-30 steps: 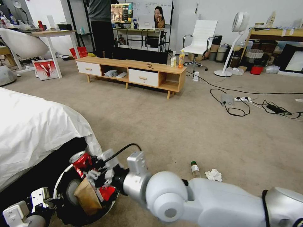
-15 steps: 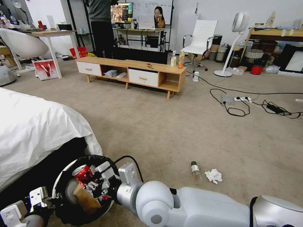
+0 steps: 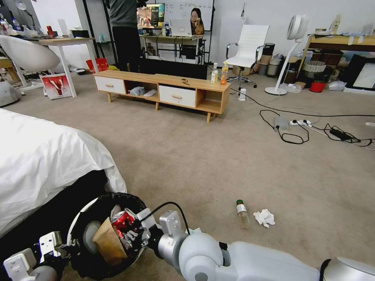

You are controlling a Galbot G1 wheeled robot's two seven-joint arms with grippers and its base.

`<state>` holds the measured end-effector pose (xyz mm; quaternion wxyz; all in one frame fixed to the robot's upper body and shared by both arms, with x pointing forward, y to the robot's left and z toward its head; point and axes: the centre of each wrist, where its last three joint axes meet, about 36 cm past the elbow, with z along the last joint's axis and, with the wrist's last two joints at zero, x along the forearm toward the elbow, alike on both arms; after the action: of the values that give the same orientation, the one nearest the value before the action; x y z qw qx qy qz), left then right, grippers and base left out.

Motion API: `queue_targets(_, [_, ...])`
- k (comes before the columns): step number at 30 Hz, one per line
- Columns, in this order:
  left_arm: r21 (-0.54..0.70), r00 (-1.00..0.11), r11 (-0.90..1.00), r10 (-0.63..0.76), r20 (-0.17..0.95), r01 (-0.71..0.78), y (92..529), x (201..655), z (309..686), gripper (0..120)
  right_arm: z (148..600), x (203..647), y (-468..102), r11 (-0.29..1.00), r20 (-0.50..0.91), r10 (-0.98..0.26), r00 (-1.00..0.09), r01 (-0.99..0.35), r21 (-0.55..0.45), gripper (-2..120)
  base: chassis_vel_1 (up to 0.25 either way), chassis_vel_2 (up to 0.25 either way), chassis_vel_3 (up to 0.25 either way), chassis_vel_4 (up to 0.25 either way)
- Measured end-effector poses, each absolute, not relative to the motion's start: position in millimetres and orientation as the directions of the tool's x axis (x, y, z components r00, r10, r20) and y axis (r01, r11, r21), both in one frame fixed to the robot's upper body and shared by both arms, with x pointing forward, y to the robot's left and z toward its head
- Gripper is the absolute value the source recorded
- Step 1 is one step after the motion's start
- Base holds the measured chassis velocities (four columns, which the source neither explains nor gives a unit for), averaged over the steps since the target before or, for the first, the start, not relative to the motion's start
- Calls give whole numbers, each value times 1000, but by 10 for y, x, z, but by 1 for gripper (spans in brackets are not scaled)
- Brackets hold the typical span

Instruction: Pick up the trash bin and place the garbage on the floor into it.

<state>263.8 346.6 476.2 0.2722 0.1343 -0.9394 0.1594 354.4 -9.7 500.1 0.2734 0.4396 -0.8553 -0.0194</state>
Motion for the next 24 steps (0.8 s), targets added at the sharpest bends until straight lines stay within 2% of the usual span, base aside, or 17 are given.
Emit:
queue_targets(5, [-231, -815, 913, -159, 557, -336, 3454, 2637, 4748, 1, 4923, 3538, -158, 628, 463, -749, -474, -732, 265, 31, 0, 0, 0, 0])
queue_targets(7, [-221, -811, 912, -171, 560, -345, 3458, 2630, 4742, 1, 4900, 3558, -201, 641, 469, -737, -487, -724, 255, 44, 0, 0, 0, 0])
queue_targets(8, [-221, -811, 912, -171, 560, -345, 3458, 2630, 4742, 1, 4900, 3558, -201, 641, 469, -737, -487, -724, 255, 44, 0, 0, 0, 0])
queue_targets(10, [-221, -810, 912, -170, 561, -345, 3455, 2628, 4738, 1, 4917, 3568, -206, 640, 466, -737, -490, -726, 251, 56, 0, 0, 0, 0])
queue_targets(11, [-221, -810, 912, -170, 561, -345, 3455, 2628, 4738, 1, 4917, 3568, -206, 640, 466, -737, -490, -726, 251, 56, 0, 0, 0, 0])
queue_targets(13, [-222, -810, 912, -169, 561, -344, 3454, 2628, 4737, 1, 4958, 3577, -170, 632, 456, -746, -486, -733, 252, 66, 0, 0, 0, 0])
queue_targets(16, [-223, -809, 912, -169, 562, -345, 3457, 2629, 4727, 1, 4975, 3588, -148, 629, 452, -749, -486, -736, 251, 73, 0, 0, 0, 0])
queue_targets(18, [-225, -809, 912, -166, 565, -344, 3454, 2630, 4715, 1, 5011, 3600, -114, 623, 443, -755, -484, -741, 251, 84, 0, 0, 0, 0])
queue_targets(19, [-225, -809, 912, -166, 565, -344, 3454, 2630, 4715, 1, 5011, 3600, -114, 623, 443, -755, -484, -741, 251, 84, 0, 0, 0, 0])
queue_targets(21, [-225, -807, 911, -166, 567, -346, 3458, 2637, 4697, 1, 5079, 3613, -43, 611, 424, -766, -482, -750, 252, 99, 0, 0, 0, 0])
queue_targets(24, [-224, -803, 910, -167, 572, -349, 3469, 2638, 4677, 1, 5176, 3642, -43, 609, 399, -773, -493, -753, 248, 100, 0, 0, 0, 0])
